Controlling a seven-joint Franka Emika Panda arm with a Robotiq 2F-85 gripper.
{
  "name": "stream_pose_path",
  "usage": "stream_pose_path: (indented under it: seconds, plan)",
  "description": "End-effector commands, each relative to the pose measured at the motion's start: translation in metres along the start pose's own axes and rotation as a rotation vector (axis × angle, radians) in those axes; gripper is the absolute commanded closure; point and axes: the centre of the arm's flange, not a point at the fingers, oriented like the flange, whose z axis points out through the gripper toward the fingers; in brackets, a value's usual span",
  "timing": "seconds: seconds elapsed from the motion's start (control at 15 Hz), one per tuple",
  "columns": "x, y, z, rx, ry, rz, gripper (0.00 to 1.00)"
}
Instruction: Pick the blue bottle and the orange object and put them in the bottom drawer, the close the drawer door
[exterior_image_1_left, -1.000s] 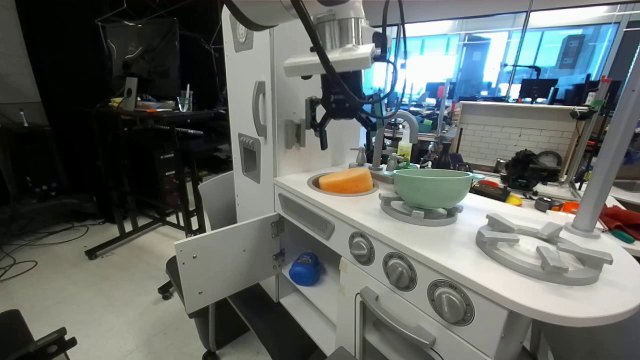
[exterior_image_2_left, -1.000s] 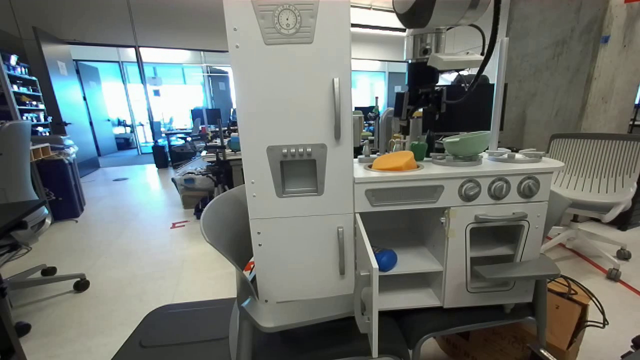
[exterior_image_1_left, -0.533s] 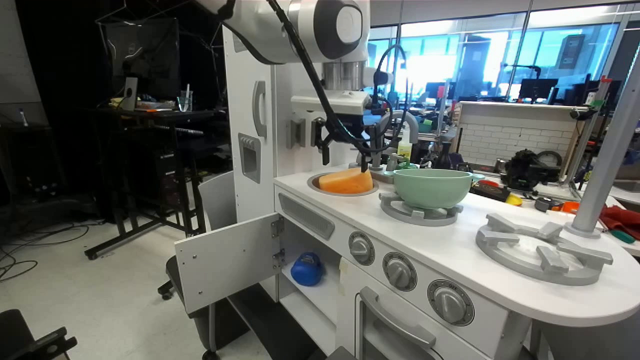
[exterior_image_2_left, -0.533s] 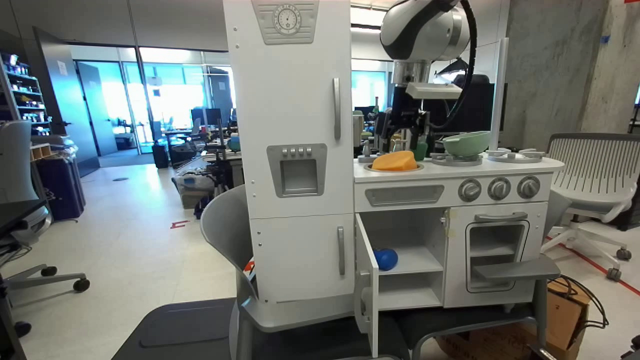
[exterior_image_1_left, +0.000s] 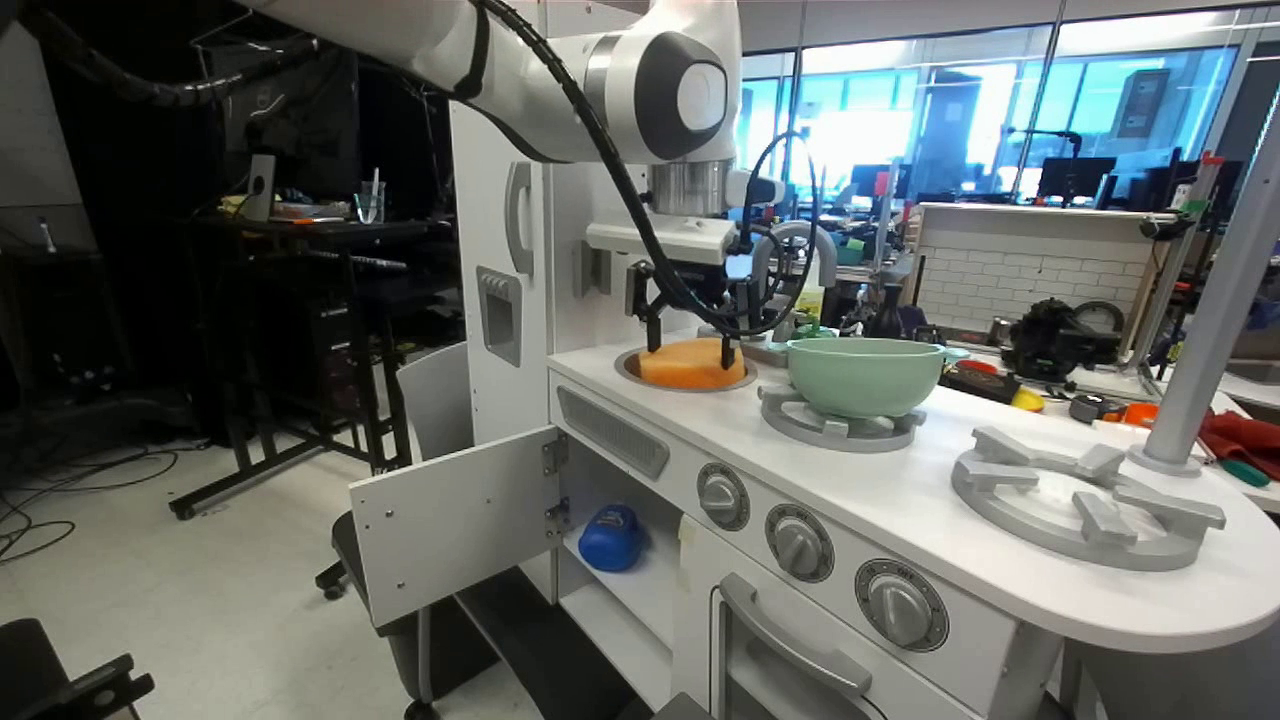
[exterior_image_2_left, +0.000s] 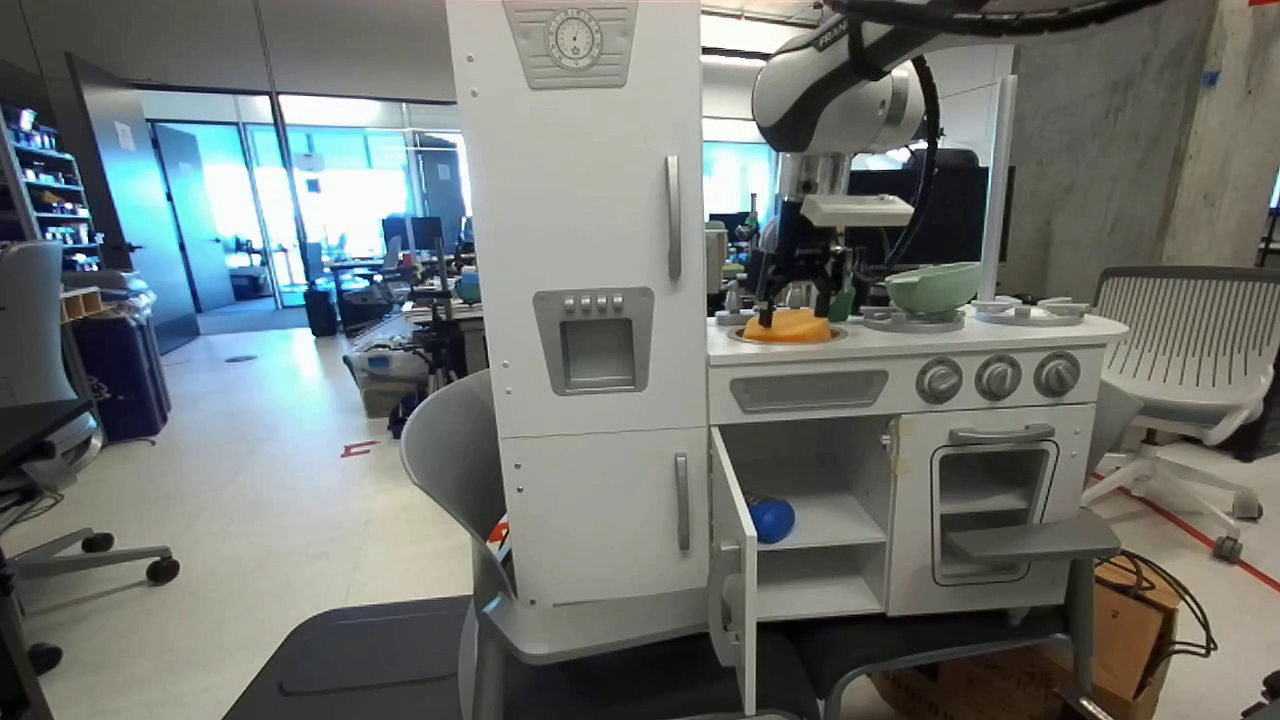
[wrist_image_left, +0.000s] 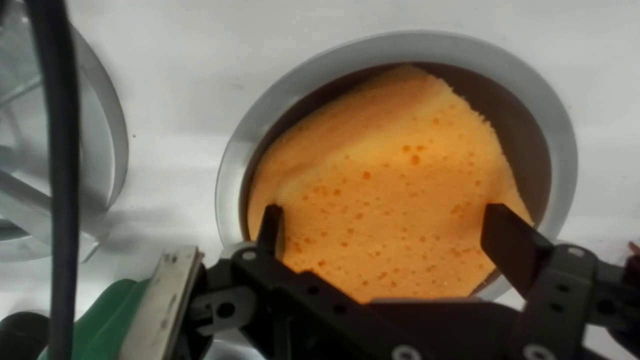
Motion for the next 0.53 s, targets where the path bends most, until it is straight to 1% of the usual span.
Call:
stream_pose_path:
  seconds: [0.0,0.47]
  plan:
    - [0.073,0.001,0.018,0.003,-0.015,0.015,0.00]
    - [0.070,-0.004,0.034,-0.018,-0.035,0.028,0.00]
